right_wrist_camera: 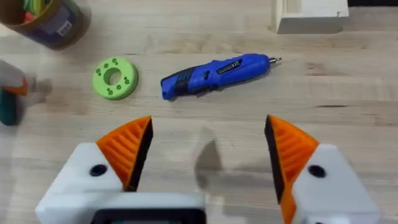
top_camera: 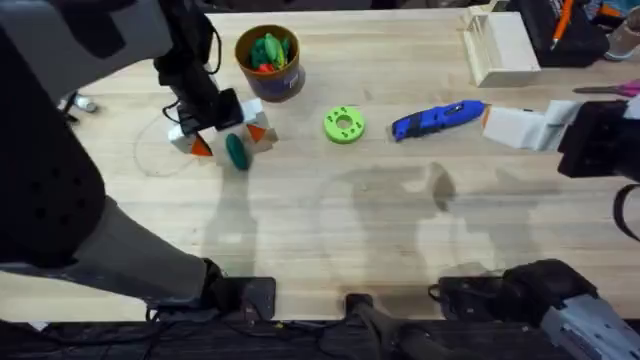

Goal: Pick up the gripper from the table and insert it into the empty holder that is missing its gripper. Then pick up a screw, insert it into the mounting hole, and use the screwdriver to tighten it. Finally, clean up the table by picking up the vegetable and placing it into the bucket.

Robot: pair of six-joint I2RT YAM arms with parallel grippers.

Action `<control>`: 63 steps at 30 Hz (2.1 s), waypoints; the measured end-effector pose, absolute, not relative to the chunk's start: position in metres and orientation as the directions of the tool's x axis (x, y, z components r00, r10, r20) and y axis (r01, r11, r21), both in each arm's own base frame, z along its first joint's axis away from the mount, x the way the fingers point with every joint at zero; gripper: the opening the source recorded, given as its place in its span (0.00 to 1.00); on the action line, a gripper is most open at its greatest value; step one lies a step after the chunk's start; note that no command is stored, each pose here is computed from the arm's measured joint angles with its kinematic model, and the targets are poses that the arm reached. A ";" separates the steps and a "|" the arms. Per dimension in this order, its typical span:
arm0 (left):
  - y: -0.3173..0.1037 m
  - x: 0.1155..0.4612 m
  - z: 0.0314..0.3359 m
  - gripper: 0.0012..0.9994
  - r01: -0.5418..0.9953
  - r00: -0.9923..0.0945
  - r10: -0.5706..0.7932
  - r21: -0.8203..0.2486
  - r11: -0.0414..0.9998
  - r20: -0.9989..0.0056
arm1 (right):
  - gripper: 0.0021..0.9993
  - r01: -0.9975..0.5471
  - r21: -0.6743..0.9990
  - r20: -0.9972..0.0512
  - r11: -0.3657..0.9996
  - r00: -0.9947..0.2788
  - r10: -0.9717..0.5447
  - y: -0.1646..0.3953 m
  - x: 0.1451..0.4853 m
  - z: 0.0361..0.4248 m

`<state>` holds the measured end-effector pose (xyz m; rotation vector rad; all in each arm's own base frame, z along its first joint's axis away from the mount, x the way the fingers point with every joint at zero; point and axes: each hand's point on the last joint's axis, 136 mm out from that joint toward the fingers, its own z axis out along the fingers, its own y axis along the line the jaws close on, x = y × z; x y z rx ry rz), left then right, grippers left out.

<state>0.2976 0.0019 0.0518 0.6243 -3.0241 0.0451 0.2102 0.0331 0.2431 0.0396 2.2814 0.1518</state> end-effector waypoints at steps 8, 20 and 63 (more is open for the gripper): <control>-0.004 0.295 0.036 0.99 -0.436 -0.899 -0.434 -0.024 0.900 0.064 | 0.99 -0.021 0.123 -0.751 0.992 -0.656 0.079 0.033 0.210 0.243; -0.004 0.288 0.030 0.87 -0.431 -0.900 -0.429 -0.020 0.902 0.071 | 0.99 -0.021 0.123 -0.751 0.992 -0.656 0.079 0.033 0.210 0.243; -0.041 0.442 0.208 0.03 -0.102 -0.851 -0.180 -0.180 0.978 -0.494 | 0.99 -0.021 0.123 -0.751 0.992 -0.656 0.079 0.033 0.210 0.243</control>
